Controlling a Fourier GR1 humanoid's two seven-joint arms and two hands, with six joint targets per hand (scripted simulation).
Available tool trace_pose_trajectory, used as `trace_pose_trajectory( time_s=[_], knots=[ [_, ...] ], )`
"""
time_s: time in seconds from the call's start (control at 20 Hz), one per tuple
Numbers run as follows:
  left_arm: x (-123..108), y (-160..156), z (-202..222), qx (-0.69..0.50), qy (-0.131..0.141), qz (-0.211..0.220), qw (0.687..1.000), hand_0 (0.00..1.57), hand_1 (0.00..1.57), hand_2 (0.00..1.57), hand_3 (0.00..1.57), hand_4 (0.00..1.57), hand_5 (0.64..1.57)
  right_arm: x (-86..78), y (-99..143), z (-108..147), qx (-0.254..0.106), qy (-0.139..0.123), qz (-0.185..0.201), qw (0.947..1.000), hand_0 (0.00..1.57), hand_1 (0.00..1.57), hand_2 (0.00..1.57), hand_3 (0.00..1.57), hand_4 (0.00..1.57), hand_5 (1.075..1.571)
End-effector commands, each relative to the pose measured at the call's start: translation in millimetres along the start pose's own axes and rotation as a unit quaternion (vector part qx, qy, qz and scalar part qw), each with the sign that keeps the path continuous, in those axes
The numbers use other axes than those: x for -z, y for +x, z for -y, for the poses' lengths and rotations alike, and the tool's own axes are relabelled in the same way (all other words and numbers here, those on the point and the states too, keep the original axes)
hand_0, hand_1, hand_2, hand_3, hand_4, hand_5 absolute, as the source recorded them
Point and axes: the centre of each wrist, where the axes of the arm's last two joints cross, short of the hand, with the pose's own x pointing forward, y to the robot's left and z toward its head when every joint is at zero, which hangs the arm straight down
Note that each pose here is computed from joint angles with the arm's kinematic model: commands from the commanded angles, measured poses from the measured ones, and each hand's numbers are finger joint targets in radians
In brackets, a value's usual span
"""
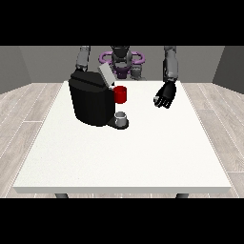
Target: Insert the coffee pod into the coffee machine and close the lid
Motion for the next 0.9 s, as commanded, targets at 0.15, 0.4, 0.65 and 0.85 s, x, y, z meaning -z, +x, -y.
trace_pose_trajectory(
  time_s=[0.15, 0.4, 0.65, 0.85],
  knots=[
    [14, 28, -6, -0.072, -0.017, 0.072, 0.995, 1.43, 1.43, 1.42, 1.35, 0.49, 1.571, -8.2, -30, 2, 0.002, -0.024, -0.05, 0.9984, 0.0, 0.0, 0.0, 0.0, 0.0, 1.571],
    [28, 48, -28, -0.083, -0.039, 0.05, 0.995, 1.41, 1.41, 1.4, 1.31, 0.51, 1.571, -16.6, -41, -1, -0.007, -0.001, -0.051, 0.9987, 0.0, 0.0, 0.0, 0.0, 0.0, 1.571],
    [40, 76, -66, -0.08, -0.045, 0.086, 0.992, 1.42, 1.42, 1.4, 1.33, 0.53, 1.571, -8.5, -39, 5, -0.002, -0.008, -0.054, 0.9985, 0.0, 0.0, 0.0, 0.0, 0.0, 1.571],
    [45, 87, -72, -0.078, -0.039, 0.083, 0.993, 1.42, 1.42, 1.4, 1.34, 0.56, 1.571, 7.6, -9, -1, 0.012, 0.003, -0.032, 0.9994, 0.0, 0.0, 0.0, 0.0, 0.0, 1.571]
  ],
)
